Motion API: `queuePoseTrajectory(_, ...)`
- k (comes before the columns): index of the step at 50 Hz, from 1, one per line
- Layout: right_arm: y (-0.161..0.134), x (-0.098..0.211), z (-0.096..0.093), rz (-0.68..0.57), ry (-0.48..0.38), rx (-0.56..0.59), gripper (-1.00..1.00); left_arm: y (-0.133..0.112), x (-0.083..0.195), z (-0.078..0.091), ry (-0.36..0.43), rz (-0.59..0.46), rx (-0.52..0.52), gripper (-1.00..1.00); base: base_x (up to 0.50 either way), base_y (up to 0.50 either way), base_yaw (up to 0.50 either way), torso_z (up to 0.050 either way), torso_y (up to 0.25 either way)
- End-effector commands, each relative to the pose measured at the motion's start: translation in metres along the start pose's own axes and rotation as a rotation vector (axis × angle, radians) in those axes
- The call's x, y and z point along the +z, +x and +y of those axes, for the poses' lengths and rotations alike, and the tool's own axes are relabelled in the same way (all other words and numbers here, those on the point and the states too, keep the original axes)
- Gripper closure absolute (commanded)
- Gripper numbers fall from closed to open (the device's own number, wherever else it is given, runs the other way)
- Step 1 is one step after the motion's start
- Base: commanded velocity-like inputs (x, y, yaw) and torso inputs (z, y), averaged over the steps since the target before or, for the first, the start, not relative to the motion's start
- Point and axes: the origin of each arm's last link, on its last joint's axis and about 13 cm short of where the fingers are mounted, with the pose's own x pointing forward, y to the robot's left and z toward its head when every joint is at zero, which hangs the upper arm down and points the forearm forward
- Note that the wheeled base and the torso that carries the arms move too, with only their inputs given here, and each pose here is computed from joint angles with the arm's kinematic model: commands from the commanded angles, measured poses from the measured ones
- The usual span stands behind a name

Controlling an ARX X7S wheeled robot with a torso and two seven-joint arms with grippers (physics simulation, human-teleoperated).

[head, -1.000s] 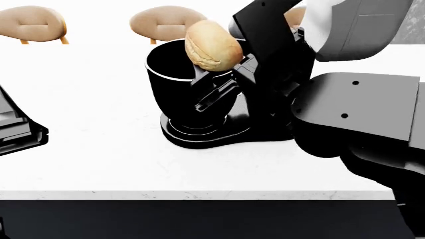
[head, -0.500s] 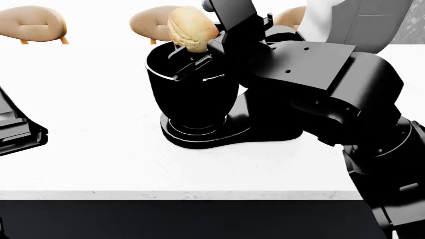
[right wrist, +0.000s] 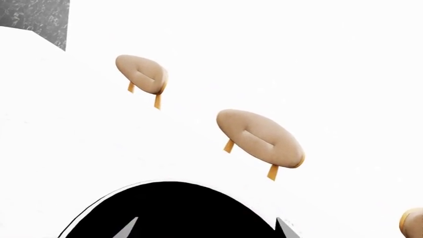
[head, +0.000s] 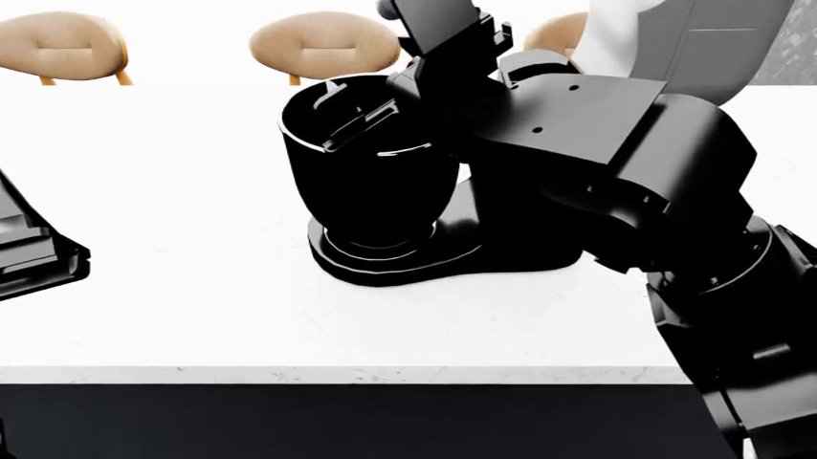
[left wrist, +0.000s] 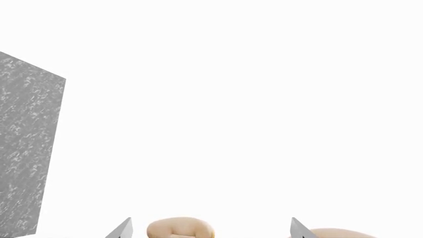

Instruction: Place the bread in the stand mixer bowl.

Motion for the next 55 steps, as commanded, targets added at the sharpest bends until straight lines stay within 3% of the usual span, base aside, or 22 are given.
queuePoseTrajectory(1,0.005,-0.019,0.001,0.082,-0.026,-0.02,-1.0,0.0,0.0,0.0,-0.001,0.0,0.002,-1.0,0.0,0.0,0.0,0.0,0.0)
queuePoseTrajectory(11,-0.019,-0.017,0.008,0.017,-0.005,0.024,-1.0,-0.001,-0.001,0.0,0.0,0.001,0.0,-1.0,0.0,0.0,0.0,-0.001,0.0)
queuePoseTrajectory(19,-0.082,-0.006,0.014,-0.128,0.023,0.049,-1.0,0.0,0.0,-0.002,0.002,-0.001,-0.007,-1.0,0.0,0.0,0.0,0.0,0.0)
queuePoseTrajectory(25,-0.126,-0.008,0.02,-0.187,-0.02,0.042,-1.0,0.0,0.0,-0.003,0.003,-0.002,-0.011,-1.0,0.0,0.0,0.0,0.0,0.0)
queuePoseTrajectory(30,-0.161,-0.004,0.016,-0.242,-0.057,-0.023,-1.0,-0.001,0.001,-0.003,0.004,-0.005,-0.009,-1.0,0.0,0.0,0.0,0.0,0.0)
queuePoseTrajectory(42,-0.224,0.008,0.014,-0.376,-0.052,-0.171,-1.0,0.001,0.007,-0.003,0.002,-0.02,-0.009,-1.0,0.0,0.0,0.0,0.0,0.0)
queuePoseTrajectory(49,-0.241,0.015,0.012,-0.439,-0.057,-0.245,-1.0,0.001,0.008,-0.004,0.004,-0.023,-0.017,-1.0,0.0,0.0,0.0,0.0,0.0)
queuePoseTrajectory(50,-0.258,0.024,0.009,-0.502,-0.058,-0.32,-1.0,0.002,0.01,-0.004,-0.002,-0.027,-0.017,-1.0,0.0,0.0,0.0,0.0,0.0)
queuePoseTrajectory(52,-0.259,0.024,0.009,-0.502,-0.058,-0.32,-1.0,0.002,0.01,-0.004,-0.002,-0.027,-0.017,-1.0,0.0,0.0,0.0,0.0,0.0)
queuePoseTrajectory(55,-0.276,0.029,0.008,-0.582,-0.052,-0.414,-1.0,0.003,0.012,-0.003,0.004,-0.034,-0.015,-1.0,0.0,0.0,0.0,0.0,0.0)
